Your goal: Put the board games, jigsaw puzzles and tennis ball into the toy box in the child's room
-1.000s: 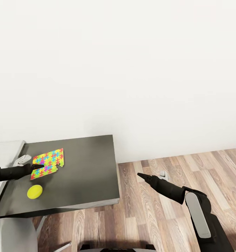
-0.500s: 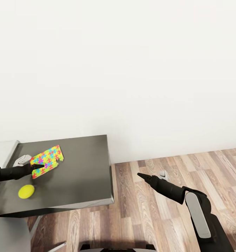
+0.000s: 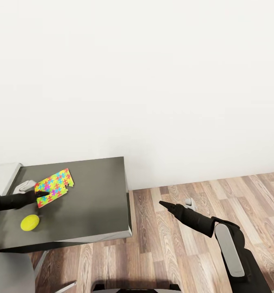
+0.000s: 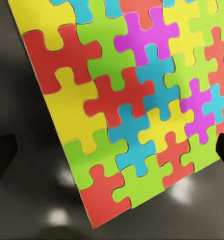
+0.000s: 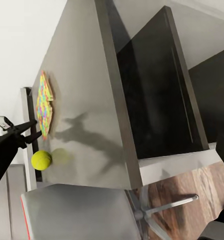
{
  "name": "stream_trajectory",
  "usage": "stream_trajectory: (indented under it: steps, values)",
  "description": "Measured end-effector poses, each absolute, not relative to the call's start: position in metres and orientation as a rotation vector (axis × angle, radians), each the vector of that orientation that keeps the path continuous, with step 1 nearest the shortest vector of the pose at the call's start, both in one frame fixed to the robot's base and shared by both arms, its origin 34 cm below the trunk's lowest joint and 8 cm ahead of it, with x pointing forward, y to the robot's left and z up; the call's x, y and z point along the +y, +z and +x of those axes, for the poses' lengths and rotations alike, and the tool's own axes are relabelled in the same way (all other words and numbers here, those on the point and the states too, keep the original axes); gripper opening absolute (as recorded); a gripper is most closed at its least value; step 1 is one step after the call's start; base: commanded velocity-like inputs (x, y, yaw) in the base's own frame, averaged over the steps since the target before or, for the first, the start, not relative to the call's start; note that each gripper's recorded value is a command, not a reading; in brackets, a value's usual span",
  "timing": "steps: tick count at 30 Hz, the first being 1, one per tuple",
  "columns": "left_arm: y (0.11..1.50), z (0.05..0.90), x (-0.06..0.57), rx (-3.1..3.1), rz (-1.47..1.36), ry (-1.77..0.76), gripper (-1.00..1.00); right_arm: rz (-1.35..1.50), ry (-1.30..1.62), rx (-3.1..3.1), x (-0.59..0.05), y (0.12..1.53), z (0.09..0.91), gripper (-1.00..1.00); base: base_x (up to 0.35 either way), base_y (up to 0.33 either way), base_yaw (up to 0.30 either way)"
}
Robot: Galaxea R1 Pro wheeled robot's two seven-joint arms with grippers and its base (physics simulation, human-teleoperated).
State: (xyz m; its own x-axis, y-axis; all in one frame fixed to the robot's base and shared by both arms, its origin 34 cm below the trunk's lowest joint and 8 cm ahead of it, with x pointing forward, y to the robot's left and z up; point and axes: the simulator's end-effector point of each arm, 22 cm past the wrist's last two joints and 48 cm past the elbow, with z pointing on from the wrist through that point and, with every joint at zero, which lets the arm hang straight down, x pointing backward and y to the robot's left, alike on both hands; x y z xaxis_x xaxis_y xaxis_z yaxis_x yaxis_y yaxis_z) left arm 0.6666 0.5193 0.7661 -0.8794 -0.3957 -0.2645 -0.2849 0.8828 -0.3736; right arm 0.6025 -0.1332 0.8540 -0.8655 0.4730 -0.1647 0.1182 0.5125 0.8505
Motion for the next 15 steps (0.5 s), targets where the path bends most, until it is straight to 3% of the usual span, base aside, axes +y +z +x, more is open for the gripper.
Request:
stream_trajectory:
  steps: [15]
  values:
    - [0.770,0.683,0.540,2.714,-0.492,-0.288,1.00,0.490,1.298,2.382,-0.132,0.853,0.602,1.00,0.000,0.000,0.000]
